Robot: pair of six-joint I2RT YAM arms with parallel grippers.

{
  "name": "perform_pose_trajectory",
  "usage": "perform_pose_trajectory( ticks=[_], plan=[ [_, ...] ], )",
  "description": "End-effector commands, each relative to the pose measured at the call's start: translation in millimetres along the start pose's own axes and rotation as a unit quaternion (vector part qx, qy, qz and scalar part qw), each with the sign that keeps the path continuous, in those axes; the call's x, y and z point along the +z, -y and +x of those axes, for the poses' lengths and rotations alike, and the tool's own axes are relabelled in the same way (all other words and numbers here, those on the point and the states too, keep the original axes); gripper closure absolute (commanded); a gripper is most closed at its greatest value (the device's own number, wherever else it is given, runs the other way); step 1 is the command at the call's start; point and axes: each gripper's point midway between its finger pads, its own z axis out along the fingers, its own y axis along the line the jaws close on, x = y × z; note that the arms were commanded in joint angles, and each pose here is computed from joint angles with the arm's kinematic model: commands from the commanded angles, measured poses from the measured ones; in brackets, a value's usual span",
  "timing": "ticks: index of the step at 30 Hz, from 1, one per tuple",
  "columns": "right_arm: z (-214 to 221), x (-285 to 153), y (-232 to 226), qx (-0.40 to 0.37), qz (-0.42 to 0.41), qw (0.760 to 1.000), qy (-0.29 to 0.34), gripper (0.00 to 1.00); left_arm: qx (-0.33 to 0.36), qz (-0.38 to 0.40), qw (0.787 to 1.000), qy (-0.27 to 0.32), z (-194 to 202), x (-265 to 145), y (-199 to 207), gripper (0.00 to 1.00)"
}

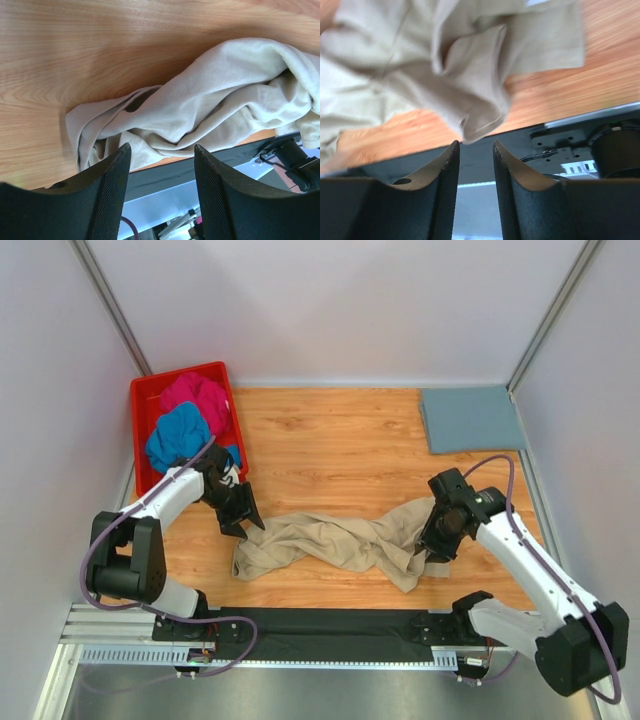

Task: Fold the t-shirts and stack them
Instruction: Flatten the tshirt out

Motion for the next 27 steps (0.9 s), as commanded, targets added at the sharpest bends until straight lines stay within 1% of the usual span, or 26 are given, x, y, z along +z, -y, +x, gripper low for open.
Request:
perform_pose_trajectory(
  ticks=[1,4,7,9,10,13,15,21,27],
  plan=[
    [-28.8,8.6,19.2,0.046,0.070,0.996,0.037,0.66,0.012,0.002,1.000,0.001,0.4,0.3,-1.0,0.40],
    [-50.1,8.2,27.6,0.100,0.095,0.989,0.058,0.66,0.018,-0.003,1.000,0.002,2.6,-1.7,-3.6,0.40],
    [-65.7,4.7,16.9,0.125,0.060,0.987,0.076,0.63,0.022,-0.004,1.000,0.003,5.3,-5.2,-4.5,0.40],
    [-61.8,11.6,17.7,0.134,0.069,0.987,0.058,0.62,0.024,-0.006,1.000,0.009,5.4,-7.4,-4.9,0.40],
    [-59.6,15.0,20.4,0.137,0.077,0.986,0.053,0.61,0.025,-0.007,1.000,0.010,5.0,-8.0,-5.1,0.40],
    [-55.3,31.4,17.9,0.147,0.066,0.986,0.038,0.61,0.025,-0.008,1.000,0.009,6.9,-10.0,-5.5,0.40],
    [-60.7,39.3,10.6,0.155,0.046,0.986,0.045,0.60,0.027,-0.009,1.000,0.011,7.5,-11.4,-5.8,0.40],
    [-62.7,60.9,15.8,0.157,0.066,0.985,0.037,0.59,0.031,-0.012,0.999,0.015,10.5,-16.0,-7.2,0.40],
    [-66.6,76.5,15.0,0.154,0.064,0.985,0.038,0.59,0.028,-0.013,0.999,0.017,16.0,-19.1,-9.0,0.40]
  ],
)
